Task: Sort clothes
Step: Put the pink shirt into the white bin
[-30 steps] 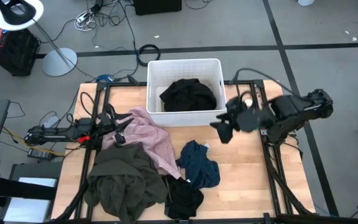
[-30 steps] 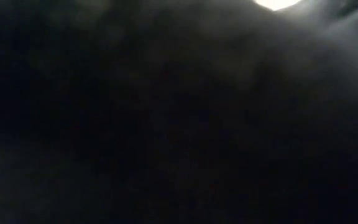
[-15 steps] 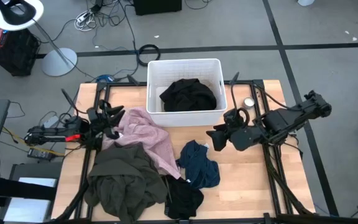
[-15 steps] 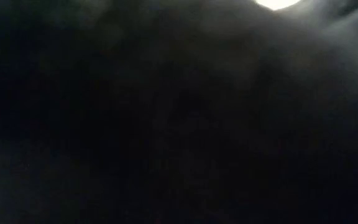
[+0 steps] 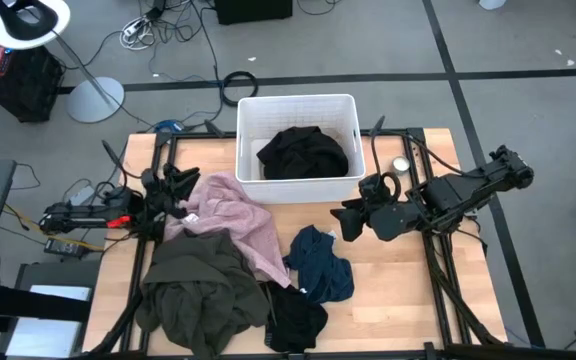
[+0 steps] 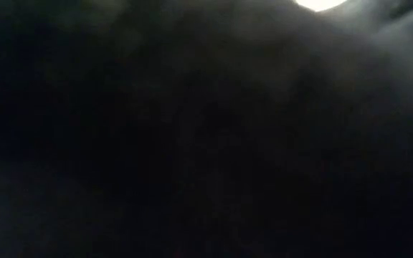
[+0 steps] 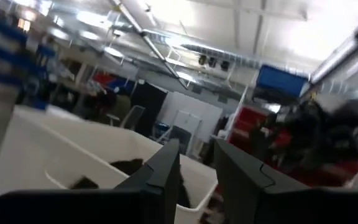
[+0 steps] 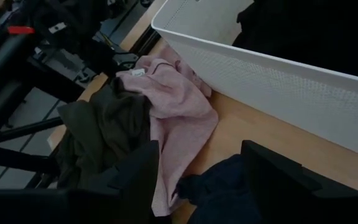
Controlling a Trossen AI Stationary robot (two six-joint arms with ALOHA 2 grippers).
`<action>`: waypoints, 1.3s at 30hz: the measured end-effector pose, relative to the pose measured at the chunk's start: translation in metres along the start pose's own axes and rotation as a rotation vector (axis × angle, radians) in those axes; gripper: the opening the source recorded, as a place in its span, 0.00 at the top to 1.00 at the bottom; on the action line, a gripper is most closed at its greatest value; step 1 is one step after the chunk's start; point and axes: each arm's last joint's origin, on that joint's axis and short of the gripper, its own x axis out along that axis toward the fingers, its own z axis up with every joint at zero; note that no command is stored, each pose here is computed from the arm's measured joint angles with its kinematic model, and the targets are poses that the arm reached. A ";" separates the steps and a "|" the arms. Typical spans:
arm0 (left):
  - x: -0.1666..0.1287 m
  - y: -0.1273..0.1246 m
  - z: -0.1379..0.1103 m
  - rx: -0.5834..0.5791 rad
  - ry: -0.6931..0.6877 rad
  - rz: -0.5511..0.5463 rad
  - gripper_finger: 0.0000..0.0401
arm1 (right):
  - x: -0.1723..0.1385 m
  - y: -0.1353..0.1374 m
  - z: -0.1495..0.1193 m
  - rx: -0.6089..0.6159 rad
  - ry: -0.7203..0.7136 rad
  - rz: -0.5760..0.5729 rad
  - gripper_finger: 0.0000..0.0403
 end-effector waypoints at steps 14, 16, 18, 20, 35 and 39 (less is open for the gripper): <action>0.007 -0.023 0.047 0.090 0.485 0.007 0.82 | 0.000 0.000 0.000 -0.057 0.000 0.000 0.43; 0.013 -0.031 0.062 0.089 0.518 -0.015 0.83 | 0.000 0.000 0.000 -0.073 0.000 0.000 0.43; 0.020 -0.042 0.079 0.094 0.560 -0.051 0.85 | 0.000 0.000 0.000 -0.091 0.000 0.000 0.43; 0.027 -0.052 0.093 0.129 0.640 -0.066 0.86 | 0.000 0.000 0.000 -0.115 0.000 0.001 0.43; 0.093 -0.113 0.160 0.265 1.228 -0.036 0.87 | -0.010 0.003 -0.013 -0.349 0.060 0.041 0.43; 0.103 -0.122 0.168 0.260 1.326 -0.009 0.87 | -0.016 0.002 -0.022 -0.393 0.088 0.047 0.43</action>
